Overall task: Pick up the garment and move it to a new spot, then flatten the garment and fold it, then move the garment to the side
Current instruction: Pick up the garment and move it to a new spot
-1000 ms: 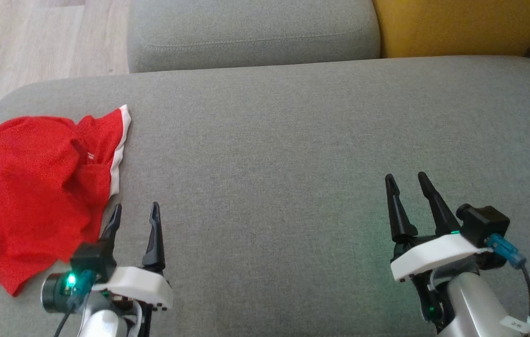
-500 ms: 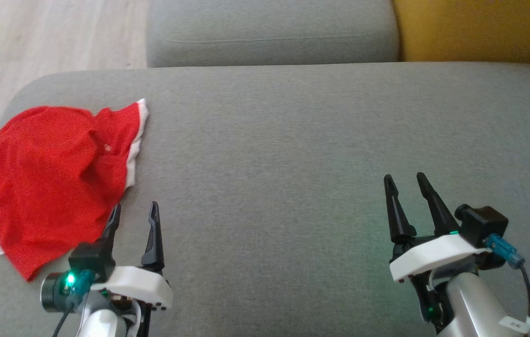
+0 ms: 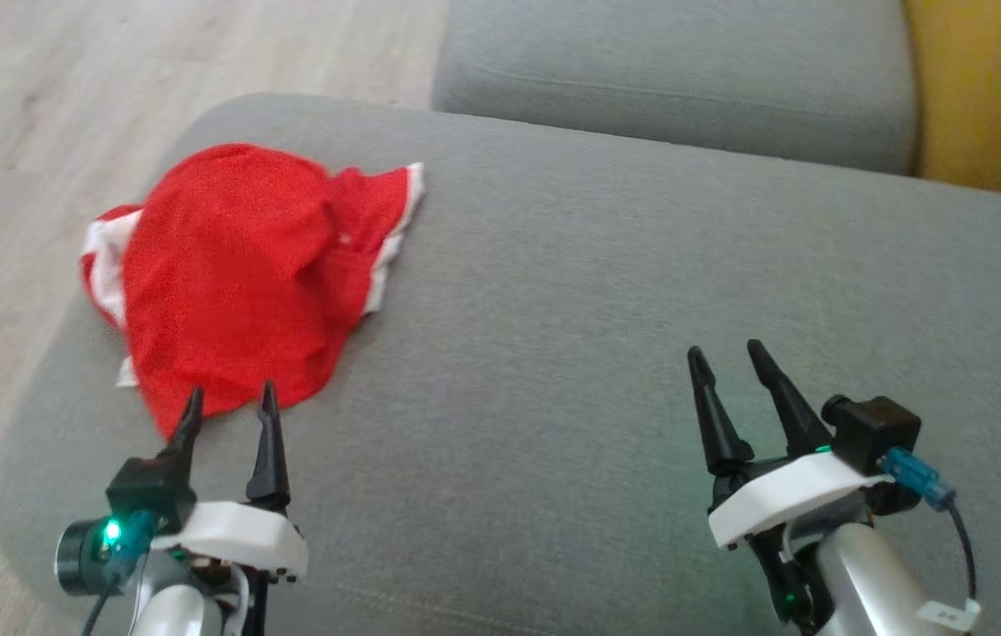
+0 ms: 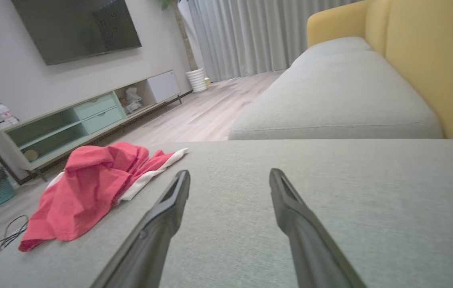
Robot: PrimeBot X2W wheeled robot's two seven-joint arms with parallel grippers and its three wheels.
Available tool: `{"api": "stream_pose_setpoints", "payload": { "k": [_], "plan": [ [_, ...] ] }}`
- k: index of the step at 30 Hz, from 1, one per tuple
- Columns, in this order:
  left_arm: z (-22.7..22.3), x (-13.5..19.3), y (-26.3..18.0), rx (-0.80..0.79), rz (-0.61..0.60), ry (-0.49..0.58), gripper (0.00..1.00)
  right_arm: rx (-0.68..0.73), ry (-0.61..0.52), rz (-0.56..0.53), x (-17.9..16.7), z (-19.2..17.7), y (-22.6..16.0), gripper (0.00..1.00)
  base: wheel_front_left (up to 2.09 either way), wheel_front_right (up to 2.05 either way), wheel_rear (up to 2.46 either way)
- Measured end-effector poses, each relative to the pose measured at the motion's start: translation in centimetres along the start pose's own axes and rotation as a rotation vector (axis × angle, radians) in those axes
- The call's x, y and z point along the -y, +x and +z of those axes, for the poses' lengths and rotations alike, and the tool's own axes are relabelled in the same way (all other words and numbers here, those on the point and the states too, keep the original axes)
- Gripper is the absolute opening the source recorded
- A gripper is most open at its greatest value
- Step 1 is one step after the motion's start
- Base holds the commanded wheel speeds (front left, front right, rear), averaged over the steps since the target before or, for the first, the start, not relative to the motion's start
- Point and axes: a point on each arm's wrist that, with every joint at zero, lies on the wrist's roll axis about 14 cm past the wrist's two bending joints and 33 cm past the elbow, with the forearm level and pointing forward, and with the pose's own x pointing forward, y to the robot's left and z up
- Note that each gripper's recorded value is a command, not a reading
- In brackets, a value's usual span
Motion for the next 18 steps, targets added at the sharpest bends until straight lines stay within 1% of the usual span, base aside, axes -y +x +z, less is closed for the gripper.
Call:
{"api": "stream_pose_setpoints", "payload": {
  "k": [5, 12, 15, 18],
  "plan": [
    [0.3, -3.2, -1.6, 0.011, 0.095, 0.002, 1.00, -0.033, 0.010, 0.094, -3.1, -1.0, 1.2, 1.00, 0.00, 0.00, 0.00],
    [0.7, -6.3, -3.7, 0.027, 0.197, 0.002, 1.00, -0.080, 0.011, 0.208, -6.9, -2.4, 2.2, 1.00, 0.00, 0.00, 0.00],
    [0.6, -7.5, -4.7, 0.022, 0.239, 0.002, 1.00, -0.098, 0.014, 0.249, -8.3, -2.9, 2.4, 1.00, 0.00, 0.00, 0.00],
    [0.2, -8.1, -5.3, 0.009, 0.261, 0.004, 1.00, -0.116, 0.019, 0.266, -8.8, -3.5, 2.5, 1.00, 0.00, 0.00, 0.00]
  ]
}}
